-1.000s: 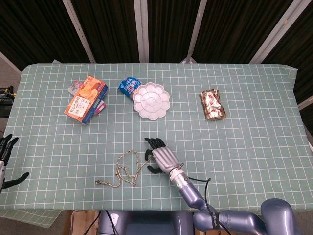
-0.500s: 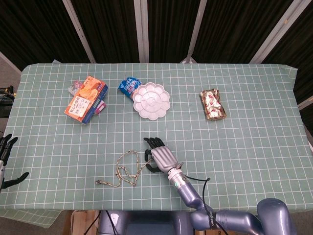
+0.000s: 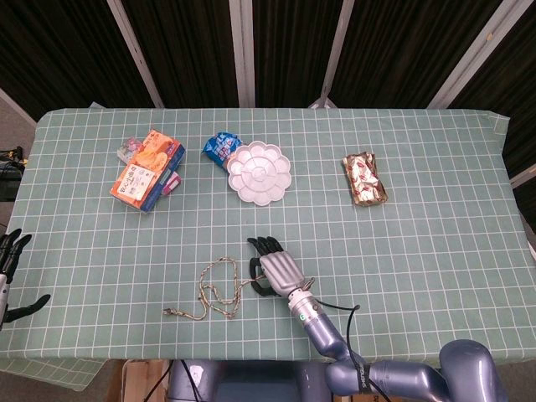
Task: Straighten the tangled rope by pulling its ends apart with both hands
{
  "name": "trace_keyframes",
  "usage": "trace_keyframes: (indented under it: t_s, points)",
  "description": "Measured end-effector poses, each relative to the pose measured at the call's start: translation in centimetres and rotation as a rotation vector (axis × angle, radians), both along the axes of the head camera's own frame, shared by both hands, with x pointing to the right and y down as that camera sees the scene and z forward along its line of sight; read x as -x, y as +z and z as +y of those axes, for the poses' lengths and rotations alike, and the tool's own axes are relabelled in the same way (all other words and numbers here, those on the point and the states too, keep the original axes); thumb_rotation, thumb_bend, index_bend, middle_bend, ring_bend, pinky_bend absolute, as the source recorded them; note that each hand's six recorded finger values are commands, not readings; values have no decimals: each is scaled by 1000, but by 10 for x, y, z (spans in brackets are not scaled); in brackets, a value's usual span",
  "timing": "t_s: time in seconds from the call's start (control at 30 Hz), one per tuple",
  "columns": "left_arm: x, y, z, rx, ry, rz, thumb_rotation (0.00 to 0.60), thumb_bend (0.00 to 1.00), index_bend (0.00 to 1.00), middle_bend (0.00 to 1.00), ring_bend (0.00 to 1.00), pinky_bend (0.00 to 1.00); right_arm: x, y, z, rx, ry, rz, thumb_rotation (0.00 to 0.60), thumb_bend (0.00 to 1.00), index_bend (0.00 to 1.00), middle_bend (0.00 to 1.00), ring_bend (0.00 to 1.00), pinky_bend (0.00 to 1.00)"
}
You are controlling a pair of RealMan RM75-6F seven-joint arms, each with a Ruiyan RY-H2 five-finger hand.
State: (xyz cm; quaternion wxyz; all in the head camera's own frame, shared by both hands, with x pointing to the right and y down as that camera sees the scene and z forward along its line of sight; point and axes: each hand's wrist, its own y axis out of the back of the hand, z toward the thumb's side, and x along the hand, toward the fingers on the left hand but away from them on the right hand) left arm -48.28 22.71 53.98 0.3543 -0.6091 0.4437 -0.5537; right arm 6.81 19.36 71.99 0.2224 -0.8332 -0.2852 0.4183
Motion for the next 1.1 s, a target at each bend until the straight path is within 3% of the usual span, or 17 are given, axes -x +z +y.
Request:
trace_keyframes:
  t_s: [0.27,0.47,0.77,1.1]
  points:
    - [-3,0,0,3,5,1,600,15,20,0,0,0,-3,-4,0,-2,1,-3,600,449,651,121,0,0]
    - [-12,1,-2,8,32,2,600,48,31,0,0,0,-14,-14,-11,-30,17,0,600,449,652,121,0,0]
    - [-59,13,-11,77,116,53,600,161,266,0,0,0,-39,-33,-32,-65,63,9,600,454,652,120,0,0]
    - [-131,45,-4,208,244,97,600,226,371,11,0,0,-60,-49,-43,-91,96,31,600,453,654,123,0,0]
